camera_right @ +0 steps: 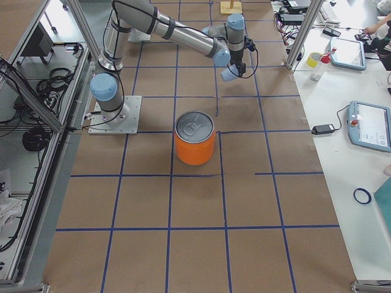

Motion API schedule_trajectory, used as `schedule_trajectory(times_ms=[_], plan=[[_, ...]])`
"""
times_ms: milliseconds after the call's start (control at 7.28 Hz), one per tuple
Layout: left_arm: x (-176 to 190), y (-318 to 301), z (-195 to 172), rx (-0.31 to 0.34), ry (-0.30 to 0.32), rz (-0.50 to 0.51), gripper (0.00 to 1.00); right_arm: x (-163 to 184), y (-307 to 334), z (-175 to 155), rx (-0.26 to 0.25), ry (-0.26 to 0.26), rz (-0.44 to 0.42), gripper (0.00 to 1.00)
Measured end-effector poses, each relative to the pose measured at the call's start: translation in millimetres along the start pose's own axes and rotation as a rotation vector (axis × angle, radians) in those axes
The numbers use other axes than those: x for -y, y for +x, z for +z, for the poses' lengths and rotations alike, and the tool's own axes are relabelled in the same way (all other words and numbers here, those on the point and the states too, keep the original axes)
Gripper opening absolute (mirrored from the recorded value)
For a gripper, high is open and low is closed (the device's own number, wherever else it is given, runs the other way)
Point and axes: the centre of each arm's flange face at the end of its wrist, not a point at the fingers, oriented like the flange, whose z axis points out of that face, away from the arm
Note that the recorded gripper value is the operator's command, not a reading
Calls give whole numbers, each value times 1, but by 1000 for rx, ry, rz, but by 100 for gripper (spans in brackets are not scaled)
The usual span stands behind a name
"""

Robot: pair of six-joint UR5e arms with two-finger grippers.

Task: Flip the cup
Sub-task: 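Carry the cup toward the table centre, tilting it with the right gripper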

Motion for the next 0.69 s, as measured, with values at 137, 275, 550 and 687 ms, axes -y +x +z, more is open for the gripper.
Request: schedule_trajectory(times_ms=[137,275,550,687], plan=[[5,-14,0,3,-2,-3,100,5,-50,1,12,2,-89,0],[9,-27,0,4,-2,4,100,7,-96,3,22,4,-189,0],[11,-37,0,5,-4,23,100,4,-161,10,39,10,-447,0],[11,-38,1,5,-5,26,100,3,-174,13,41,22,-565,0]])
